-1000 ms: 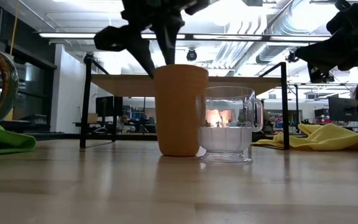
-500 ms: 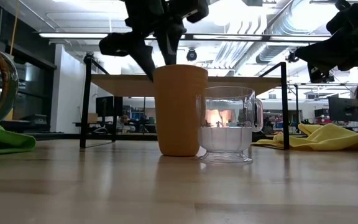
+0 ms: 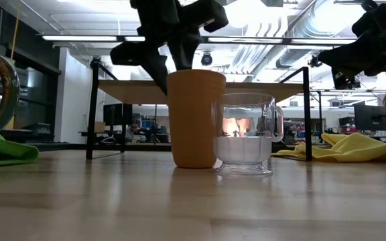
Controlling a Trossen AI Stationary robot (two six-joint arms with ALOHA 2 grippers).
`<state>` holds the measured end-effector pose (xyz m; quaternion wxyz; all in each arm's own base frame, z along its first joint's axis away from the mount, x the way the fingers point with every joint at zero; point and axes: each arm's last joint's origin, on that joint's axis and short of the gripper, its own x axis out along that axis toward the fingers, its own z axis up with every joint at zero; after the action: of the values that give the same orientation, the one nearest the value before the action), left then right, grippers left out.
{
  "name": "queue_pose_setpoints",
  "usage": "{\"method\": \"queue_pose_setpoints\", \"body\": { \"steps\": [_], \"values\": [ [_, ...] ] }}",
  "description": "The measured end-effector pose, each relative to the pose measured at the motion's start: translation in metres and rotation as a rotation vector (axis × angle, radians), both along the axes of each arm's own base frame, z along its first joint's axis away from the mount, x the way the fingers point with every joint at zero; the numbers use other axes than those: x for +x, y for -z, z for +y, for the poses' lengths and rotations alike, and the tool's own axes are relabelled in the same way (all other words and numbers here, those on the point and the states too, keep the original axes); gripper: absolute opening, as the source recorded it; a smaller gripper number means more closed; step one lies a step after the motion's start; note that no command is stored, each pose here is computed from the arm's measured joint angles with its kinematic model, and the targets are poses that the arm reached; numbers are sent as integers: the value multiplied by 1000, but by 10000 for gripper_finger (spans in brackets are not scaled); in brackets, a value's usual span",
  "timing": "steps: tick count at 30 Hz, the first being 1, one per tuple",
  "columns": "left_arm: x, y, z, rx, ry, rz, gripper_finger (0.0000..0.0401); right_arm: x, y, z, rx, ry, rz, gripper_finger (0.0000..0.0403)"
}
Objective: Stack small to large cups/mugs on shelf
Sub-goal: Put the yellow cup on the shelf
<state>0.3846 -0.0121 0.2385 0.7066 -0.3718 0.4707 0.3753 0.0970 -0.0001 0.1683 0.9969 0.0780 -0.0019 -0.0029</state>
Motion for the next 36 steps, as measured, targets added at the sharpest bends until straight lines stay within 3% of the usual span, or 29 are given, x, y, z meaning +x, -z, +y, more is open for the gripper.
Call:
{"method": "queue_pose_setpoints", "body": {
  "steps": [9, 20, 36],
  "values": [
    [0, 0, 0, 2, 3, 1, 129, 0, 0, 0, 0, 0, 0, 0],
    [0, 0, 0, 1, 5, 3, 10, 0, 0, 0, 0, 0, 0, 0],
    [-3, 0, 0, -1, 2, 26, 4, 0, 0, 0, 0, 0, 0, 0]
  ]
}}
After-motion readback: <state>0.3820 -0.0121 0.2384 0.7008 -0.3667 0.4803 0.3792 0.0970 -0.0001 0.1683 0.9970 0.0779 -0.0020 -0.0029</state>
